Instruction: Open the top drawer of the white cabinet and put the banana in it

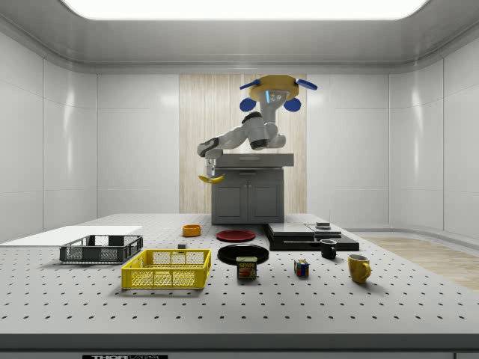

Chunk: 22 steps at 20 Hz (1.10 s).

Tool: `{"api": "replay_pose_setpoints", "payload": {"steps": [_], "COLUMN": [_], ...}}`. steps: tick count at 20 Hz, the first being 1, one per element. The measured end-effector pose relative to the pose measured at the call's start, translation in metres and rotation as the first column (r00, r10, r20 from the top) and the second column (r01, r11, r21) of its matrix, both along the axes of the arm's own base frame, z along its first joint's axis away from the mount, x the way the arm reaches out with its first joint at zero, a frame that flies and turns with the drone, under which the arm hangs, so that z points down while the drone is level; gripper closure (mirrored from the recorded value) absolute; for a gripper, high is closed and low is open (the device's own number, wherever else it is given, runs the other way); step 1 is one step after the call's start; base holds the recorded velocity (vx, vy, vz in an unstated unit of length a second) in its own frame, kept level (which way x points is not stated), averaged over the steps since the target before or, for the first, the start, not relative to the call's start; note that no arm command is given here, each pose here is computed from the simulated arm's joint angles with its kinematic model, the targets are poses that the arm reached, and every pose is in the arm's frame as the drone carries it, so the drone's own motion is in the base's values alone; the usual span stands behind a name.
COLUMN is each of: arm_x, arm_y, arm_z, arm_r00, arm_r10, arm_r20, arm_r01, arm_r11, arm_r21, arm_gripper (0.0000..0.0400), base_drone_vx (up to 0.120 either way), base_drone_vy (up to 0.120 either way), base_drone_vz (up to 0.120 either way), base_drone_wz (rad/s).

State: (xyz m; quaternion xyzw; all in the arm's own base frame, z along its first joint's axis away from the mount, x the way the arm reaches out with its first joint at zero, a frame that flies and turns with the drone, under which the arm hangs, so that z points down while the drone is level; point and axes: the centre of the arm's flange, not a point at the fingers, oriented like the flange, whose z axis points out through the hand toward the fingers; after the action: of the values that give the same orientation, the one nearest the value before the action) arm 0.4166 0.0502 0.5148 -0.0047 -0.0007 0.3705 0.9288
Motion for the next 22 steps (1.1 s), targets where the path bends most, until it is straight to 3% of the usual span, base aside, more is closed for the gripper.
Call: {"api": "replay_pose_setpoints", "payload": {"steps": [22], "arm_x": [0.0], "arm_y": [0.0], "arm_z": [0.0], "arm_r00": [1.0], "arm_r10": [0.0], "arm_r20": [0.0], "arm_r01": [0.0], "arm_r11": [1.0], "arm_r21": [0.0], "arm_gripper": [0.021], "base_drone_vx": [-0.12], "base_drone_vy": [0.0], "base_drone_vz": [0.12], "base_drone_wz": [0.0]}}
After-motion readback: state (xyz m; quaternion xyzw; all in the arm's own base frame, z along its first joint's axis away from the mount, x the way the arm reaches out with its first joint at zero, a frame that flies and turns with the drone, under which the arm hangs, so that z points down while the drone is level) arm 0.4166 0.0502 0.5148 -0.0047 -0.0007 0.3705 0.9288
